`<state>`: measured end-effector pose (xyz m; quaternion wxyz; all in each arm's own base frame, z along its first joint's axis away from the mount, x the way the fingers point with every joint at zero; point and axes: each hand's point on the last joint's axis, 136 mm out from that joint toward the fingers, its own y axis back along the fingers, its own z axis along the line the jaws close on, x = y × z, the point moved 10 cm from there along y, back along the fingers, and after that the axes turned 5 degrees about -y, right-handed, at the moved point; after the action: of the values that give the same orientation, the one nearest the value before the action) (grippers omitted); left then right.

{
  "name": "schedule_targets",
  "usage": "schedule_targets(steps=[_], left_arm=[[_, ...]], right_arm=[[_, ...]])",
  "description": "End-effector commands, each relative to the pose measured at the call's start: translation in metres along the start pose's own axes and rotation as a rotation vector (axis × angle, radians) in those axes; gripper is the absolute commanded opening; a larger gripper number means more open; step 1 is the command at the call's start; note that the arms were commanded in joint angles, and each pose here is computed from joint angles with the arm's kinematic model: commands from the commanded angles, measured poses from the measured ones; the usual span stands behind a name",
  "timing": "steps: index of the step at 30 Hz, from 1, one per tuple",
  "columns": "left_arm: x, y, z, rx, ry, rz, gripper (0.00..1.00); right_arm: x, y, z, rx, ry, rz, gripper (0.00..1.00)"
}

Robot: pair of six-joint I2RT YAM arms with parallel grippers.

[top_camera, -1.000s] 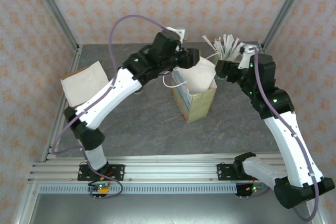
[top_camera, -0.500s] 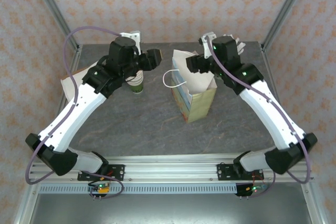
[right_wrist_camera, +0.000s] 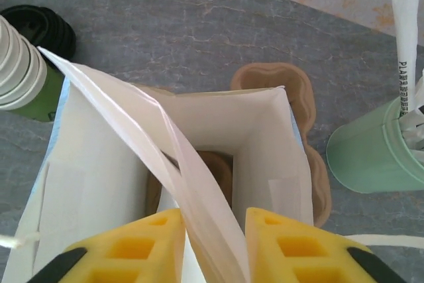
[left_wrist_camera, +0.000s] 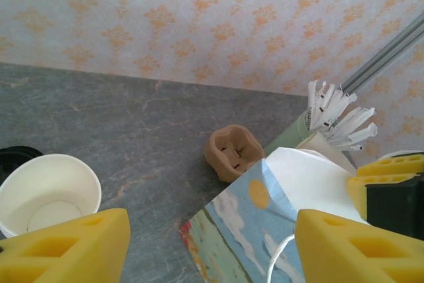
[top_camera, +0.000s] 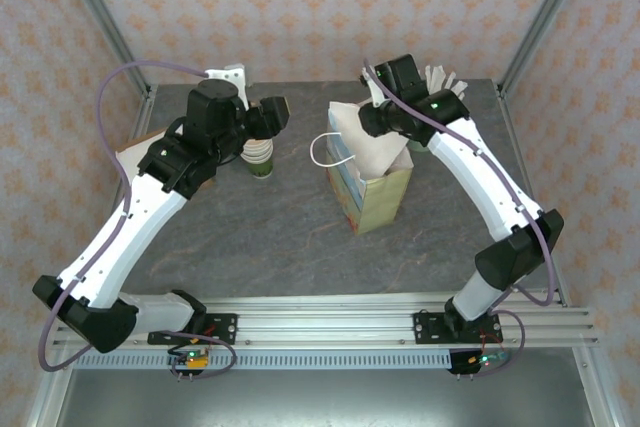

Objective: Pack the takeout coffee

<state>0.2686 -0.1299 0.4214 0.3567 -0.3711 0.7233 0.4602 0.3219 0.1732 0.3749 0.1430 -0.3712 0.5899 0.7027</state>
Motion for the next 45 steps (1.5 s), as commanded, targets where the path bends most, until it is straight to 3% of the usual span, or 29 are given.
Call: schedule_targets(steps=[1,8,12,16,20,29,33,37,41,45], left_arm=[[-0.001,0.005,0.006,-0.025,0.004,-0.036,0.67],[0.010,-0.001,0.010,-0.036,0.009,0.000,0.67],[0.016,-0.002,0.013,-0.053,0.004,0.017,0.67],[0.022,-0.003,0.022,-0.091,-0.001,0.027,0.68],[0.034,-0.003,0.042,-0.175,0.015,0.008,0.70],[0.076,0.019,0.124,-0.602,0.028,-0.195,0.96],[0.098,0.015,0.158,-0.830,0.011,-0.257,1.00],[0.116,-0.002,0.191,-0.975,-0.026,-0.233,1.00],[0.136,-0.026,0.210,-0.937,-0.121,-0.198,1.00],[0.155,-0.044,0.215,-0.822,-0.148,-0.209,1.00]], right_arm=[[0.013,0.000,-0.001,-0.013,-0.047,0.047,0.18],[0.034,-0.021,-0.001,-0.008,-0.078,0.132,0.16],[0.031,-0.011,0.002,-0.014,-0.075,0.123,0.27],[0.017,0.030,0.001,-0.042,-0.101,-0.023,0.45],[0.016,0.072,-0.007,-0.026,-0.148,-0.205,0.56],[0.070,0.118,-0.075,0.379,-0.420,-0.520,0.90],[0.103,0.095,-0.115,0.665,-0.557,-0.525,1.00],[0.132,0.055,-0.137,0.794,-0.594,-0.498,0.99],[0.164,0.007,-0.146,0.830,-0.532,-0.511,0.99],[0.186,-0.036,-0.147,0.736,-0.476,-0.501,0.99]])
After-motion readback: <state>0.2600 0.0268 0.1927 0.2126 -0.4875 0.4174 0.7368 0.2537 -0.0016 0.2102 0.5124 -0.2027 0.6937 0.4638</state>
